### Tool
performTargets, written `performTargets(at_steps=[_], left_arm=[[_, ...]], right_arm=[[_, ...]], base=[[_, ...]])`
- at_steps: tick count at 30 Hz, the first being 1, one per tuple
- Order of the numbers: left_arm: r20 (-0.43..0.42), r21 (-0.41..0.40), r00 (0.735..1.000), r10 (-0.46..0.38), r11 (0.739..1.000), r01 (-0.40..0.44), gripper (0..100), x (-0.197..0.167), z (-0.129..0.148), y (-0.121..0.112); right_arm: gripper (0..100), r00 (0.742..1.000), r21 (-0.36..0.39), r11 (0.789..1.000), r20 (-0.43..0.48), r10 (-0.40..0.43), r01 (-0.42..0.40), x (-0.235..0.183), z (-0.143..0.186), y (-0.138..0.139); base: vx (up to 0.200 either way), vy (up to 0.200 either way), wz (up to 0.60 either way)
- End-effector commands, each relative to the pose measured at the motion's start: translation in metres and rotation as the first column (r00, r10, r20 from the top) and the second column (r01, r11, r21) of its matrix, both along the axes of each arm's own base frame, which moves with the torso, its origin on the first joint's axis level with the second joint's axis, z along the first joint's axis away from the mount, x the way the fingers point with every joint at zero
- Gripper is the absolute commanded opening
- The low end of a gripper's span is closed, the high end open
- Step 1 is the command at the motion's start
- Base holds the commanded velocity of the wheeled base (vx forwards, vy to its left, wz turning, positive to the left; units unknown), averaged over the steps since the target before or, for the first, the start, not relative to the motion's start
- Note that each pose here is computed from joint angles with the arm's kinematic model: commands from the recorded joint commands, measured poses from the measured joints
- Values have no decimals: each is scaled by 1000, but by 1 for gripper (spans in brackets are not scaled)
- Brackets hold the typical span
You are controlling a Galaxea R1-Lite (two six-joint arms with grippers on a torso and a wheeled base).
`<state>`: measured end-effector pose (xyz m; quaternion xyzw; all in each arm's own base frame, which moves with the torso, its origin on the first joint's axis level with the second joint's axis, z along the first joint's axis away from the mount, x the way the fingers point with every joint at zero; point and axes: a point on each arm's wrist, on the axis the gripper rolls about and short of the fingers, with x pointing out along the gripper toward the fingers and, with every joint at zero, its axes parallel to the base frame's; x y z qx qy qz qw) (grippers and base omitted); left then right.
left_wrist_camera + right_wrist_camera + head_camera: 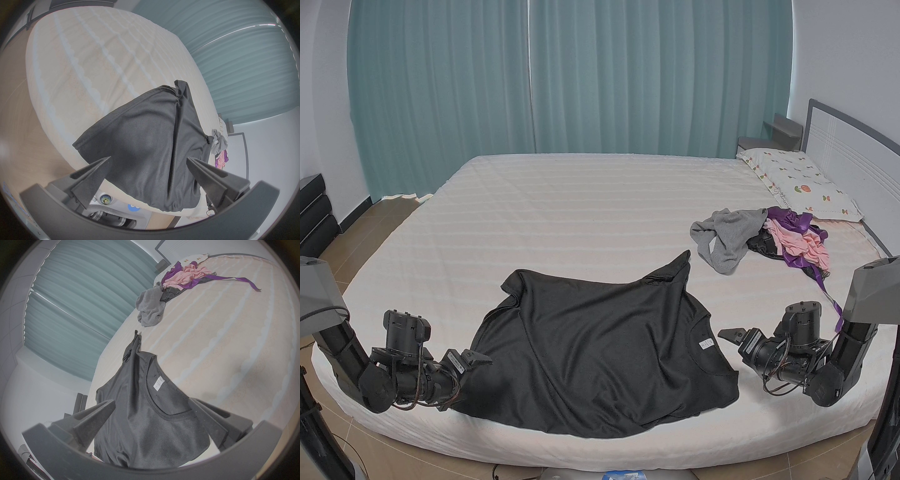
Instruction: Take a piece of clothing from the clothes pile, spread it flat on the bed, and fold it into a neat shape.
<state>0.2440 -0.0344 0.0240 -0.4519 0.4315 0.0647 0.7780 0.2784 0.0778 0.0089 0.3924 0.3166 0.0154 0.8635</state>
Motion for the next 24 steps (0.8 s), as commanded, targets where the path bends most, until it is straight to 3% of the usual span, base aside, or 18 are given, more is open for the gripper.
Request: performTargets(at_steps=[1,8,15,19,23,24], left_arm=[[-6,1,1000,2,1000,-2,100,0,-1,1],[-10,7,1000,5,1000,-5,100,0,-2,1],[-26,100,998,63,993,-60,100,1,-11,2],[-77,173,994,78,983,-64,100,6,-31,6],[-80,183,994,79,981,-64,100,7,-34,6],[-45,180,996,79,981,-70,100,13,-38,5]], right_arm=[[100,1000,-3,1000,-8,5,-5,-1,-2,2],[100,1000,-3,1000,-7,10,-10,-2,-2,3],[100,1000,-5,1000,-16,17,-18,-2,-4,5],[100,1000,-4,1000,-21,19,-19,-3,-5,5],[100,1000,-4,1000,-22,19,-20,-3,-5,5],[100,1000,-4,1000,-22,21,-21,-3,-5,5]], base=[[0,0,0],[0,0,0],[0,0,0],[0,0,0],[0,0,0],[0,0,0]])
